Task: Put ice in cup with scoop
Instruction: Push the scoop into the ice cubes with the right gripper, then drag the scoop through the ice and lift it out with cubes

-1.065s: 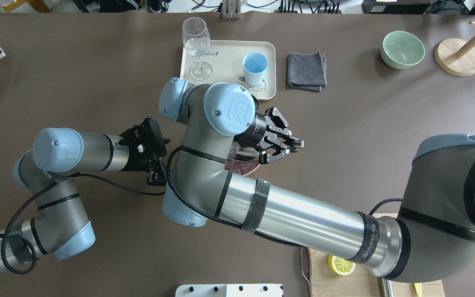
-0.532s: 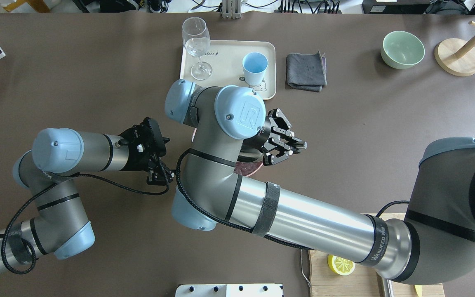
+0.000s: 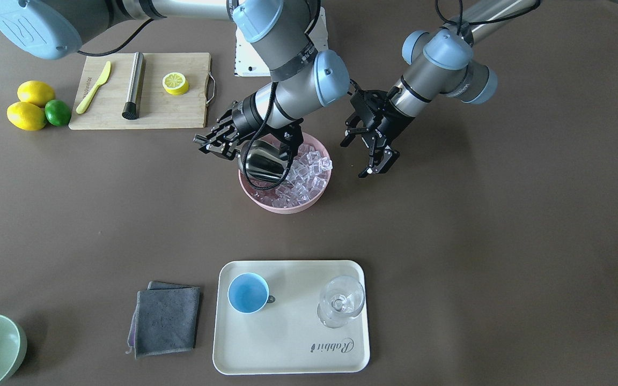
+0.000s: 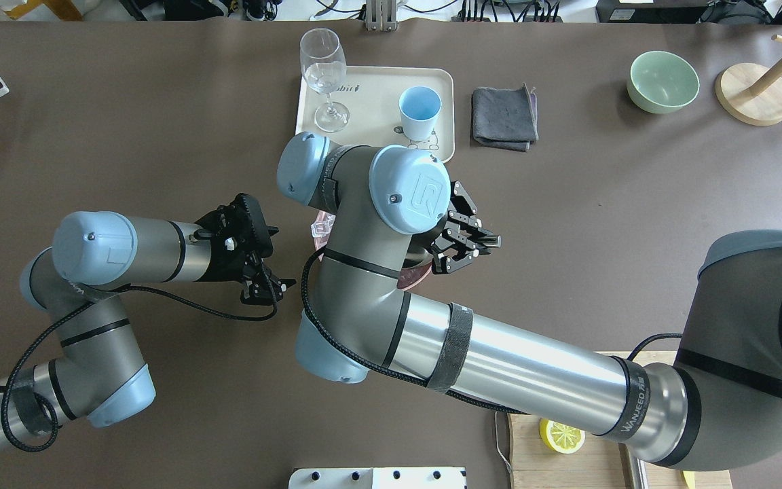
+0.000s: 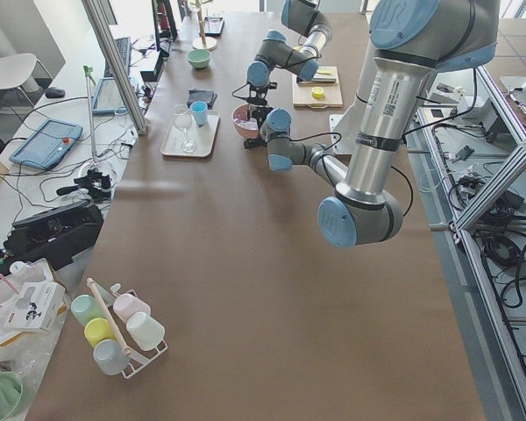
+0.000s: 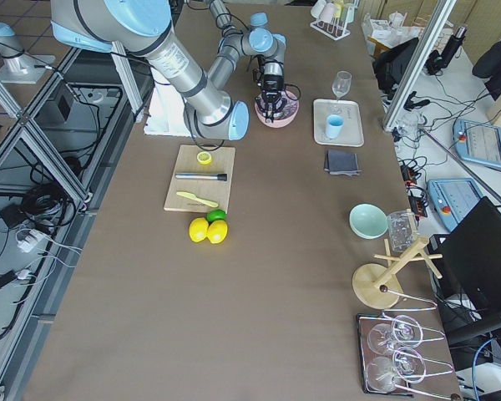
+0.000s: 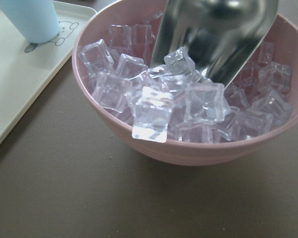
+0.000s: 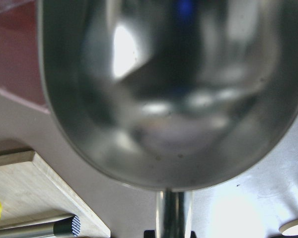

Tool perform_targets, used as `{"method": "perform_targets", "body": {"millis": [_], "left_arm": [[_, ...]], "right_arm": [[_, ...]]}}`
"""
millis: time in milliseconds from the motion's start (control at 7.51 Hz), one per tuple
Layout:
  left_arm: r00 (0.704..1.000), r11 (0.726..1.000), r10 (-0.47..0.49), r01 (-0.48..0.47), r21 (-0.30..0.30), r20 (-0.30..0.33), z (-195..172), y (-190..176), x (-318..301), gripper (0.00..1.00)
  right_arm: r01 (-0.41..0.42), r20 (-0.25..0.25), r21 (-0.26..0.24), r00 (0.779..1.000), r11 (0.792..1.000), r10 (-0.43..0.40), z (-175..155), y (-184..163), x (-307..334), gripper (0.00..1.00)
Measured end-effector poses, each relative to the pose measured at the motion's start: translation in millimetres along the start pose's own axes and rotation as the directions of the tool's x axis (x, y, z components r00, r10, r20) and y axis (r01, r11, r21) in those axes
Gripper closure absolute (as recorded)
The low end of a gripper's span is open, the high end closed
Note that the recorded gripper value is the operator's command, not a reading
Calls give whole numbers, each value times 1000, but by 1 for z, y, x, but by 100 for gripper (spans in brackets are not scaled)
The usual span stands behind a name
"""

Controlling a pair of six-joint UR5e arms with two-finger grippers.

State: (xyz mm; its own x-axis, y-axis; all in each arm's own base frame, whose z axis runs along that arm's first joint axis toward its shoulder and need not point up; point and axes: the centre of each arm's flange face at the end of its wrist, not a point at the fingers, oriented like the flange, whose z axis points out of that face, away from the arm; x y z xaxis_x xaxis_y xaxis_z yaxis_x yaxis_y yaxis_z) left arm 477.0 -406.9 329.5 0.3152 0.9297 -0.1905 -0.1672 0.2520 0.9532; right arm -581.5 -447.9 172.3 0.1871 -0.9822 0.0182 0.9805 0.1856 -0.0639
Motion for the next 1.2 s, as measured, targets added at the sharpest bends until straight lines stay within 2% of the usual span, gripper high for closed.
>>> {"method": "perform_targets", "body": {"millis": [266, 932, 1198], "left_arm": [[1000, 1000, -2, 2, -3, 2, -1, 5, 0, 2], [998, 1000, -6, 5, 2, 62, 6, 0, 2, 2], [998, 1000, -3, 2, 8, 69, 4, -4, 1, 2]], "right_arm": [[-8, 11, 12, 1000, 1000, 8, 9, -6, 0, 100], [-5, 22, 32, 1000, 999, 4, 11, -8, -1, 100], [-5, 28, 61, 1000, 998, 3, 8, -10, -2, 100]]}}
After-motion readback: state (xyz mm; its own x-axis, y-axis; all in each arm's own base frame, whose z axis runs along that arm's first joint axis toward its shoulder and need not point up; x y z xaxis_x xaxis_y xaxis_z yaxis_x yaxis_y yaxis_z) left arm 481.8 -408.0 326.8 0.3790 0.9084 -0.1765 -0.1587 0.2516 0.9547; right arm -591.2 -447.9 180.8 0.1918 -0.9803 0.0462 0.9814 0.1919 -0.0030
